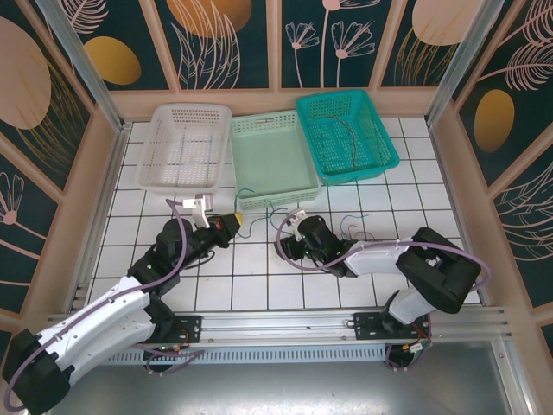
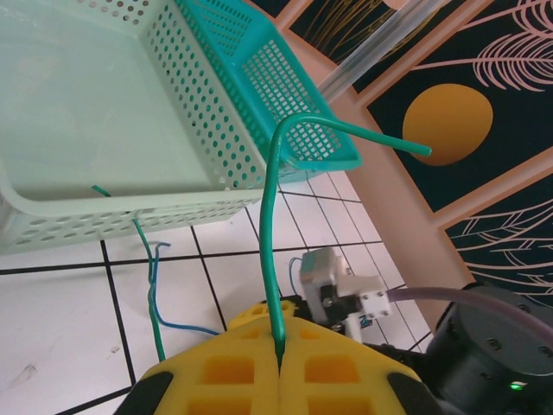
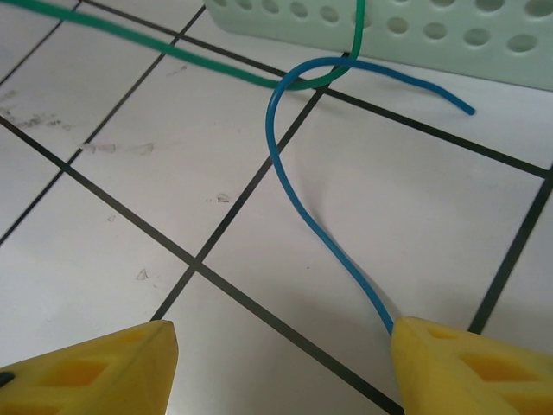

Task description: Untangle the cables

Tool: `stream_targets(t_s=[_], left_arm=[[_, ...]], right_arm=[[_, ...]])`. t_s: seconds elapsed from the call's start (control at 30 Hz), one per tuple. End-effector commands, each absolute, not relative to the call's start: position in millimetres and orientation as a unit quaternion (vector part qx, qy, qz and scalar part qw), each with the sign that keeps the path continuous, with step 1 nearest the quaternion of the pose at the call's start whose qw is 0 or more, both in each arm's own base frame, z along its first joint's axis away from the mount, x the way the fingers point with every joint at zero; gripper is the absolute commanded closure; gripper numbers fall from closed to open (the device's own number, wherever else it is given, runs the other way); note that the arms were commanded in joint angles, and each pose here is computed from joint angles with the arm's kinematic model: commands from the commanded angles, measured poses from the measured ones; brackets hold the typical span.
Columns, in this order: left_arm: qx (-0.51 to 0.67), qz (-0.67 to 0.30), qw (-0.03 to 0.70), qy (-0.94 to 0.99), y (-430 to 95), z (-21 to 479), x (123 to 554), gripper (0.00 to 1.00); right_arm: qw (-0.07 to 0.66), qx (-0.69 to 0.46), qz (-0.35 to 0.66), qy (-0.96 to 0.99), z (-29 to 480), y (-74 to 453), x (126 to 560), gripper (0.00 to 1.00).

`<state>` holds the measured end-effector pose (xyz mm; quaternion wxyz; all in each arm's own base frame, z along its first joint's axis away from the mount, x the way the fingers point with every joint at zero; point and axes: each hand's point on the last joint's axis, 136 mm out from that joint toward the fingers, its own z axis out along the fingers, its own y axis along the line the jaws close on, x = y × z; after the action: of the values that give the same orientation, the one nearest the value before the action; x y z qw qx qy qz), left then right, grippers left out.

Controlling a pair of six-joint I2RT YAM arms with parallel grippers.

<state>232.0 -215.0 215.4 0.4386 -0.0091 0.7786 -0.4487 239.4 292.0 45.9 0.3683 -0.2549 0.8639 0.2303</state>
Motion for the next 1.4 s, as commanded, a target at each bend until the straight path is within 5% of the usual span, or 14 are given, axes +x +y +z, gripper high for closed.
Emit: stream_targets(t_s=[0.0,0.43,0.5,0.67,0.93,1.07,1.23,1.37], left_arm=[[-0.014,-0.464,0.434,0.772,-217,217,231,1.00],[-0.018,-0.472,0.423,0.773,-218,206,227,1.00],[-0.019,-0.468,0.424,0.775,-216,204,227,1.00],[-0.021,-0.466,0.420,0.779,-216,201,226,1.00],[-0.021,-0.458,0.423,0.781,-212,200,225,1.00],[-0.012,-0.458,0.422,0.782,-215,199,226,1.00],[-0.009,-0.452,0.420,0.787,-217,195,228,1.00],[-0.017,-0.444,0.427,0.788,-212,192,230,1.00]], right_arm=[[0.376,-0.275,0.238,0.852,49,311,247,0.33],[0.378,-0.261,0.175,0.871,23,325,282,0.38],[0.373,-0.262,0.168,0.874,17,323,282,0.47],[0.377,-0.248,0.156,0.879,17,310,279,0.88],[0.388,-0.216,0.147,0.884,34,268,258,1.00],[0.387,-0.210,0.122,0.890,37,249,260,0.96],[0.371,-0.196,0.097,0.902,33,239,271,0.45],[0.389,-0.171,0.097,0.900,50,237,279,0.32]])
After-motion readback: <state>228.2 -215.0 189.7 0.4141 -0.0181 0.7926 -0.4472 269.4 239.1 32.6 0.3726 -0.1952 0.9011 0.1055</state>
